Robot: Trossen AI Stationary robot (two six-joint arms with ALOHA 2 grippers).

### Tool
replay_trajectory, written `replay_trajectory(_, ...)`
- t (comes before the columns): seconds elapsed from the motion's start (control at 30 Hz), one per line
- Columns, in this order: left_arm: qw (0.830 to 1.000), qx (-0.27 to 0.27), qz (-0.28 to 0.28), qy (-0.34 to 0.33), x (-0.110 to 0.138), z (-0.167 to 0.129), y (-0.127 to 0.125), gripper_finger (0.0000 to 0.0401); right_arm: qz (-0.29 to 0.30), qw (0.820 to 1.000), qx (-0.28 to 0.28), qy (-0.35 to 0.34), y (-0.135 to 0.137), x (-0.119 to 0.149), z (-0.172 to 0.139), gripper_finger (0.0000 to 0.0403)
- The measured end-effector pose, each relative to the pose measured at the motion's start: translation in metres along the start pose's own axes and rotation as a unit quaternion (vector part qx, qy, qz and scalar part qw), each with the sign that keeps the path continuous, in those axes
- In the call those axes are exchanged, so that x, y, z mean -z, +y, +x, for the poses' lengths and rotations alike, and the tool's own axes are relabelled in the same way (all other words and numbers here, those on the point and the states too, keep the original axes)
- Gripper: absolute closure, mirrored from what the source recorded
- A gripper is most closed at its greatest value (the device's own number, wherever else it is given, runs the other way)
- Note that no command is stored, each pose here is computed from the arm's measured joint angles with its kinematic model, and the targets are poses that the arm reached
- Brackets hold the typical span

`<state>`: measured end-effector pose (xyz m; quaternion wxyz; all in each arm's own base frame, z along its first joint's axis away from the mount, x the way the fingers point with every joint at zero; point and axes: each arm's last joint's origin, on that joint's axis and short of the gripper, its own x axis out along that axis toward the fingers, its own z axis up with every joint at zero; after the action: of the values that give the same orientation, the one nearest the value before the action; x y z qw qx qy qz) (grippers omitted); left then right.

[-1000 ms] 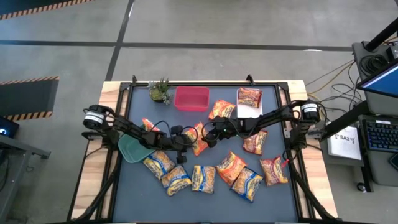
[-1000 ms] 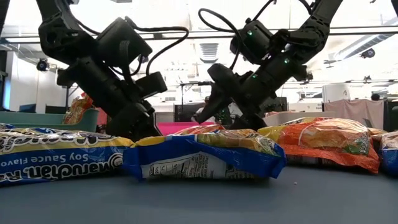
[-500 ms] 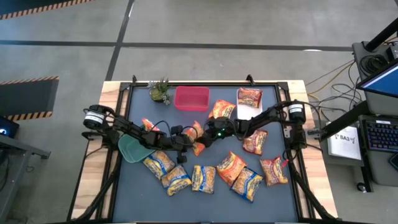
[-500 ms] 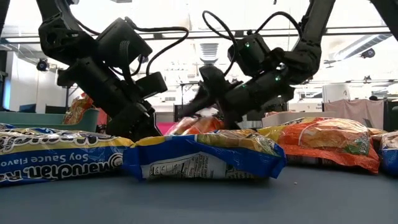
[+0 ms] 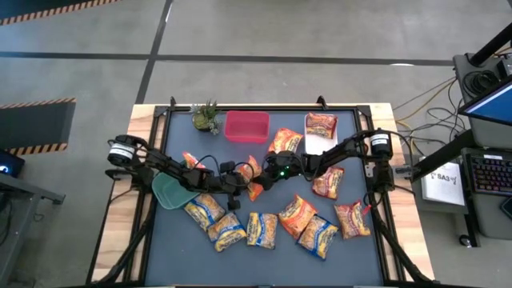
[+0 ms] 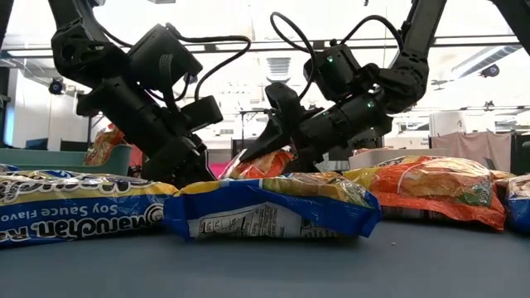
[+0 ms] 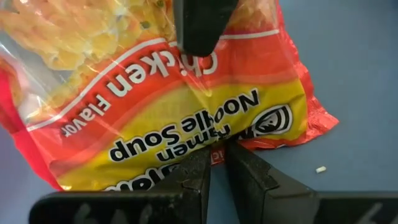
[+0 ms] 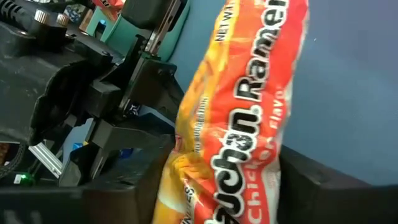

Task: Sort Maruchan noodles
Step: Put the orange noodle pack into the green bin

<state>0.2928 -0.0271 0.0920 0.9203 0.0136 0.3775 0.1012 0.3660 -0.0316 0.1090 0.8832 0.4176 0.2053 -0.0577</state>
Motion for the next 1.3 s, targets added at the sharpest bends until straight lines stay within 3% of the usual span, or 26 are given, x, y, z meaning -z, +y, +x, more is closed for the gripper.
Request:
replay_trajectory(0.17, 1.000, 0.005, -0.001, -0.008, -0.003, -0.004, -0.001, 0.0364, -0.004, 1.000, 0.001, -0.001, 0.000, 0.000, 0.000, 0.0252)
replay_trajectory(0.3, 1.000, 0.018, 0.015, -0.011, -0.008, -0.015, -0.002, 0.0364, -0.018, 1.000, -0.002, 0.000, 0.001, -0.001, 0.000, 0.0278)
replay_trajectory(0.8, 0.991, 0.040, 0.010, -0.129, -0.053, -0.091, 0.011, 0.0364, -0.149, 0.988, -0.016, -0.049, 0.028, -0.013, -0.029, 0.0294)
replay_trajectory(1.03, 0.978, 0.042, 0.007, -0.202, -0.068, -0.122, 0.018, 0.0364, -0.243, 0.961, 0.053, -0.124, 0.049, -0.002, -0.046, 0.0295)
replay_trajectory(1.3, 0.971, 0.011, 0.010, -0.238, -0.075, -0.129, 0.022, 0.0351, -0.380, 0.904, 0.119, -0.156, 0.076, 0.025, -0.050, 0.0295)
